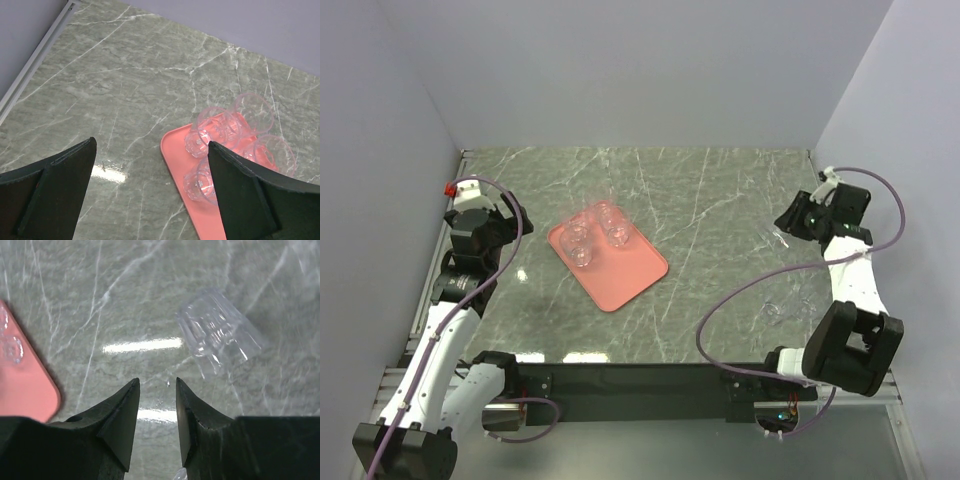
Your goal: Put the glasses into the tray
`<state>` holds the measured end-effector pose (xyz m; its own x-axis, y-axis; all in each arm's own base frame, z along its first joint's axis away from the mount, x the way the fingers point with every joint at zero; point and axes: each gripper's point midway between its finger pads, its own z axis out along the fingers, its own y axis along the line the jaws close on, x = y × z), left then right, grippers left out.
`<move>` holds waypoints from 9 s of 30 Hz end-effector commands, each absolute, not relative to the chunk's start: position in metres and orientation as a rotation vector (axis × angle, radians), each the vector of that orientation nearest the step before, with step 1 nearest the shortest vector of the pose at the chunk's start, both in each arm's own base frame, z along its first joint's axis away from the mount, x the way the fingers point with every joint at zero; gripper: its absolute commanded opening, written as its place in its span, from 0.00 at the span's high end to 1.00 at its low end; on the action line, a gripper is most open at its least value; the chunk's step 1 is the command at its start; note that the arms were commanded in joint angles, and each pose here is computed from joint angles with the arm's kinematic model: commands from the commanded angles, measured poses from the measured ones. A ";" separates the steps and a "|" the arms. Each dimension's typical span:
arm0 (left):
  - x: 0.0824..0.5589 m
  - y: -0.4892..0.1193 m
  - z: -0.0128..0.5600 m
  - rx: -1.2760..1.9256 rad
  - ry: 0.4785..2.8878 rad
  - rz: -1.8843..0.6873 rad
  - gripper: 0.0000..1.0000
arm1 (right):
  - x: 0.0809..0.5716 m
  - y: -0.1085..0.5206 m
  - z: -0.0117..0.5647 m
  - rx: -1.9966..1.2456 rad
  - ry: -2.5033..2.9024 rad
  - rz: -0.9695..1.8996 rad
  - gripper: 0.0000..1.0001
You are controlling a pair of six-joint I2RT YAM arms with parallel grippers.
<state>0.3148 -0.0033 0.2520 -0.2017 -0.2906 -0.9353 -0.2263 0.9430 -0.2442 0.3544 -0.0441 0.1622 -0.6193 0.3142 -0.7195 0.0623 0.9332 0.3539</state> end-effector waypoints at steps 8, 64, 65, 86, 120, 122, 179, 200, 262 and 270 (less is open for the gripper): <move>0.317 -0.004 0.264 -0.378 1.742 -0.082 0.01 | 0.358 -0.087 0.164 0.686 2.029 0.524 0.58; 0.324 -0.004 0.249 -0.378 1.794 -0.058 0.01 | 0.407 -0.100 0.103 0.935 2.049 0.970 0.92; 0.324 -0.004 0.249 -0.378 1.793 -0.058 0.01 | 0.408 -0.099 0.106 0.921 2.044 0.974 0.93; 0.322 -0.003 0.253 -0.379 1.780 -0.061 0.01 | 0.391 -0.035 0.185 0.313 1.996 1.166 1.00; 0.312 0.014 0.265 -0.460 1.711 0.003 0.01 | 0.286 0.250 0.212 -1.383 1.890 0.550 1.00; 0.308 0.021 0.270 -0.490 1.682 0.027 0.01 | 0.280 0.267 0.203 -1.447 1.890 0.533 1.00; 0.290 0.034 0.294 -0.534 1.558 0.044 0.01 | 0.293 0.396 0.124 -1.720 1.971 0.288 0.71; 0.291 0.029 0.292 -0.509 1.569 0.022 0.01 | 0.254 0.333 0.196 -1.765 1.814 0.281 0.59; 0.296 0.019 0.290 -0.464 1.593 -0.021 0.01 | 0.225 -0.039 0.094 -1.339 2.578 0.156 0.56; 0.296 0.019 0.290 -0.466 1.592 -0.022 0.01 | 0.225 -0.040 0.084 -1.341 2.597 0.179 0.62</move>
<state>0.2940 0.0198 0.2834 -0.0331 -0.3032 -0.9523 -0.2967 0.9129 -0.2804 0.2225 -0.0365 0.0872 -0.5686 -0.7864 -0.2412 -0.8133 0.5814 0.0217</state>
